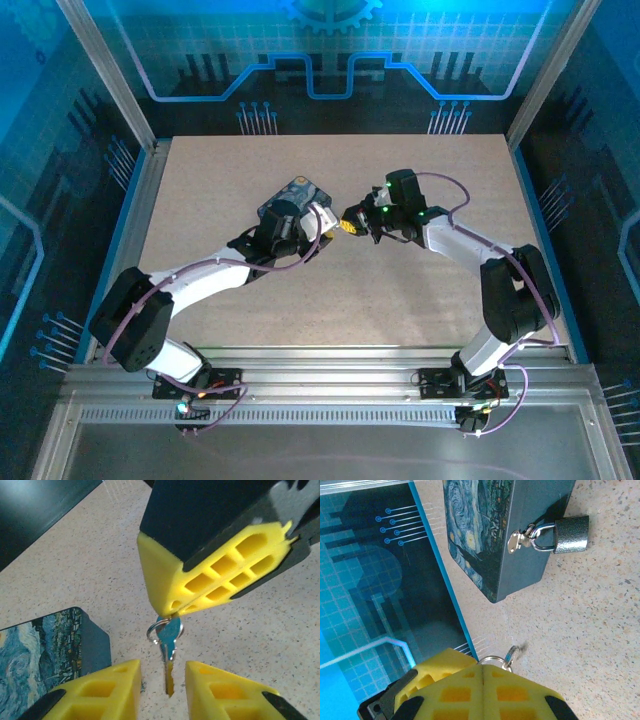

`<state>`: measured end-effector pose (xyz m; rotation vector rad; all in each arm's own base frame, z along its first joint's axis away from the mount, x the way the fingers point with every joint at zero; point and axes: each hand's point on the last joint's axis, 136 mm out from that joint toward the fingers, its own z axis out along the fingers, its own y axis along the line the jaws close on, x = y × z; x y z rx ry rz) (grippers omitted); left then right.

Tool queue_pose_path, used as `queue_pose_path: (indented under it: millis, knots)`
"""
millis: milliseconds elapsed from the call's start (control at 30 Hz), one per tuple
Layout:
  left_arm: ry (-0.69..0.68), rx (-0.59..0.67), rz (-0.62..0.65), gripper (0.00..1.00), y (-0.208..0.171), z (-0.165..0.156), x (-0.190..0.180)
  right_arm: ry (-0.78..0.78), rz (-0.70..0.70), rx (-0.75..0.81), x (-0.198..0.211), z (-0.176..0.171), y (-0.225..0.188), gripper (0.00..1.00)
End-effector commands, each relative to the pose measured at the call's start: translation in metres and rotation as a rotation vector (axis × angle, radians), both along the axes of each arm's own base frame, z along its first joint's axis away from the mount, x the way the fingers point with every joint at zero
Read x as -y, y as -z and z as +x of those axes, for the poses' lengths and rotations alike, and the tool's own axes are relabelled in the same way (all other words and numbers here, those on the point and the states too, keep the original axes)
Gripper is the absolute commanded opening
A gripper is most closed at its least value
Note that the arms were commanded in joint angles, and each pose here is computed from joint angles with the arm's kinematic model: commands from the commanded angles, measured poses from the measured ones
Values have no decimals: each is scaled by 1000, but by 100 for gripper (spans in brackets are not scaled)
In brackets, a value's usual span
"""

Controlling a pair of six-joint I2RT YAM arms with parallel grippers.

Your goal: Unlock a padlock with a key

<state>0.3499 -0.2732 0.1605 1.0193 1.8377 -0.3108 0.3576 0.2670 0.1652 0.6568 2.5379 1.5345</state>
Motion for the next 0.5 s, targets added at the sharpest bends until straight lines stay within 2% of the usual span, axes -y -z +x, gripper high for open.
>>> queue_pose_path:
  millis: [0, 167, 300, 367, 467]
  knots:
    - [-7, 11, -7, 39, -6, -6, -4, -9, 10, 56, 5, -3, -12, 0]
    - [-37, -34, -29, 52, -7, -11, -10, 14, -12, 72, 16, -3, -10, 0]
    - [-82, -132, -142, 60, -17, -17, -17, 17, -43, 102, 23, -1, -9, 0]
    - [-91, -186, -188, 61, -21, -21, -20, 19, -53, 113, 26, 0, -8, 0]
    - [-177, -303, -302, 63, -30, -15, -32, 9, -52, 136, 25, 1, -10, 0]
